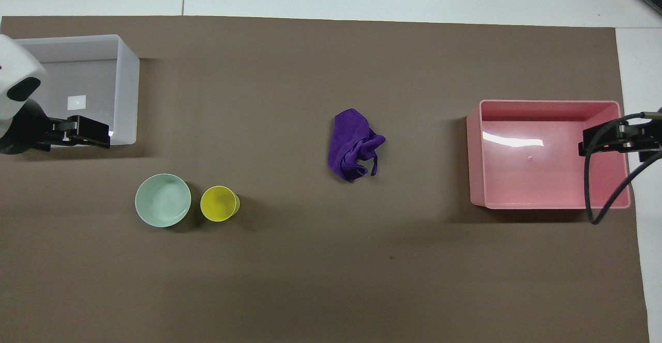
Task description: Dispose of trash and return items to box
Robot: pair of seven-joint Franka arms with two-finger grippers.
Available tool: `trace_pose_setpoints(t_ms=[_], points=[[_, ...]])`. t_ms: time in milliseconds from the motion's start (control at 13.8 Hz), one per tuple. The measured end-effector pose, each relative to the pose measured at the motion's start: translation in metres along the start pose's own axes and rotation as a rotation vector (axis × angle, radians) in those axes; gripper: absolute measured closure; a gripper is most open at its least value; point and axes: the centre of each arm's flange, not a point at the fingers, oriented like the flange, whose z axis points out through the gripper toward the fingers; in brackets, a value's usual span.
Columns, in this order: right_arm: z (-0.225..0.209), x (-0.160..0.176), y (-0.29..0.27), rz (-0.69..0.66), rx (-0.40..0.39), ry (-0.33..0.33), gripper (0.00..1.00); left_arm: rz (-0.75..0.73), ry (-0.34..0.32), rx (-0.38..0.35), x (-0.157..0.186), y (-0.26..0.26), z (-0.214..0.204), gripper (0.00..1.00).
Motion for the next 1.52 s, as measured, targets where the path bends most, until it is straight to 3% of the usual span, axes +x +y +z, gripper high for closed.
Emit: trace_pose_setpoints(t_ms=[580,797,1087,1304,1522], points=[[-0.003,-0.013,0.0,-0.003,0.004,0.022,0.0,0.006,-0.007,0.001,-0.001,0.0,0.001,0.0],[0.0,-0.013,-0.007,-0.015,0.005,0.019,0.0,0.008,-0.069,0.007,-0.008,-0.001,0.006,0.0],[0.019,-0.005,-0.052,-0.071,0.019,0.124,0.0,-0.009,-0.156,0.013,-0.012,-0.011,0.027,0.0],[0.04,-0.008,-0.114,-0.068,0.042,0.156,0.0,-0.01,-0.186,0.011,-0.013,-0.025,0.065,0.0],[0.072,0.0,-0.178,-0.056,0.088,0.191,0.0,0.028,-0.161,0.006,-0.022,-0.028,0.149,0.0]])
